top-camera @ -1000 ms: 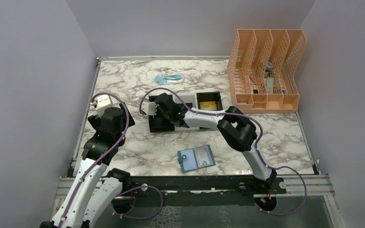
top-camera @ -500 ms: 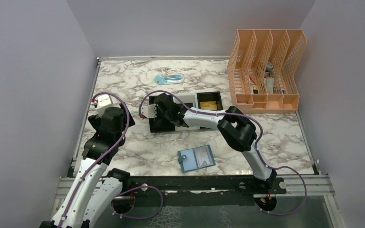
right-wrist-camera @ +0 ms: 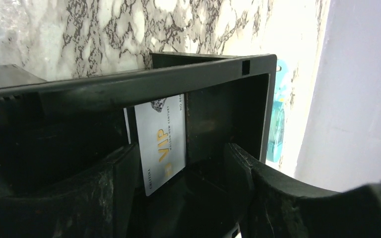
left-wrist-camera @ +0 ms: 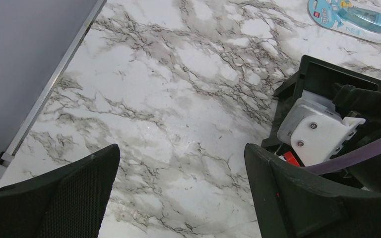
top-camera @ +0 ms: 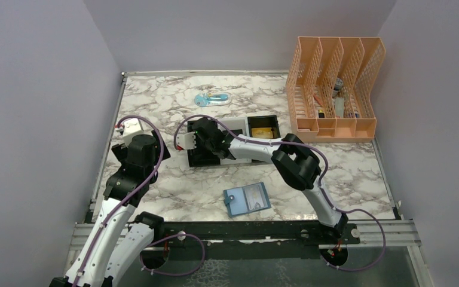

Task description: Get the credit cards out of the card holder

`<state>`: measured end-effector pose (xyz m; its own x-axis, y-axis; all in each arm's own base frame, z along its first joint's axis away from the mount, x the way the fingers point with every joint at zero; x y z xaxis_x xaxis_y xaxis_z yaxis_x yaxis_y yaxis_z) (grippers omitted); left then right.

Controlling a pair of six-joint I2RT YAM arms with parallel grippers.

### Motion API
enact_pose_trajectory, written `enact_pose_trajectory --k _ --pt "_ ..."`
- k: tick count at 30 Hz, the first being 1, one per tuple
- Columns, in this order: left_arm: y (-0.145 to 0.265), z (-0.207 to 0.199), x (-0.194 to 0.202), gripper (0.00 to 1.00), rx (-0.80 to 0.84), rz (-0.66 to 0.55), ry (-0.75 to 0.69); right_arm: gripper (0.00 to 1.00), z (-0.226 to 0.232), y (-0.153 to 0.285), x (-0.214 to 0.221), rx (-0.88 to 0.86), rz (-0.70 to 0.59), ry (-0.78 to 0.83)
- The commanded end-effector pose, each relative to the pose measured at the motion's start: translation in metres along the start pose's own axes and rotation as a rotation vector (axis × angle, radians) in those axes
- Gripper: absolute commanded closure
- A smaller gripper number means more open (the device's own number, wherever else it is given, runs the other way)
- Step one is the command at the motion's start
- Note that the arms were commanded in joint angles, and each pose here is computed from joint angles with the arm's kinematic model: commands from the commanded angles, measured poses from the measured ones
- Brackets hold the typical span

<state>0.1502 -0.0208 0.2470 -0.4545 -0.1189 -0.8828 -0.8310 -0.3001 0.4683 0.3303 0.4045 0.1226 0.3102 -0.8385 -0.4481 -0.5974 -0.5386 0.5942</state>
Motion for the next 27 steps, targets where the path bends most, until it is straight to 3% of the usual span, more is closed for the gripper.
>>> enact_pose_trajectory --k 1,18,27 --pt "-0.001 -0.001 -0.002 0.01 0.02 -0.006 -0.007 0.36 0.006 -0.007 -0.003 -0.016 -0.007 -0.005" --pt "0.004 0.003 -0.004 0.01 0.007 -0.038 0.02 0.35 -0.028 0.026 -0.034 0.144 -0.248 -0.239" --pt "0.013 0.009 -0.005 0.01 0.009 -0.089 0.061 0.35 -0.045 0.114 -0.034 0.409 -0.566 -0.792"
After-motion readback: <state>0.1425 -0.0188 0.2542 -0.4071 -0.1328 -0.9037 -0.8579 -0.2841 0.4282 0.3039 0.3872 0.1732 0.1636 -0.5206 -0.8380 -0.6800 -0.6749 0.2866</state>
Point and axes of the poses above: each gripper's point midway between its finger pads, its own y axis back along the fingers, its own z axis along the line the jaws close on, x = y × z, the point moved 10 cm from there along y, back along the fingers, and after that the axes turned 8 degrees about -y, right-handed, at the moved point
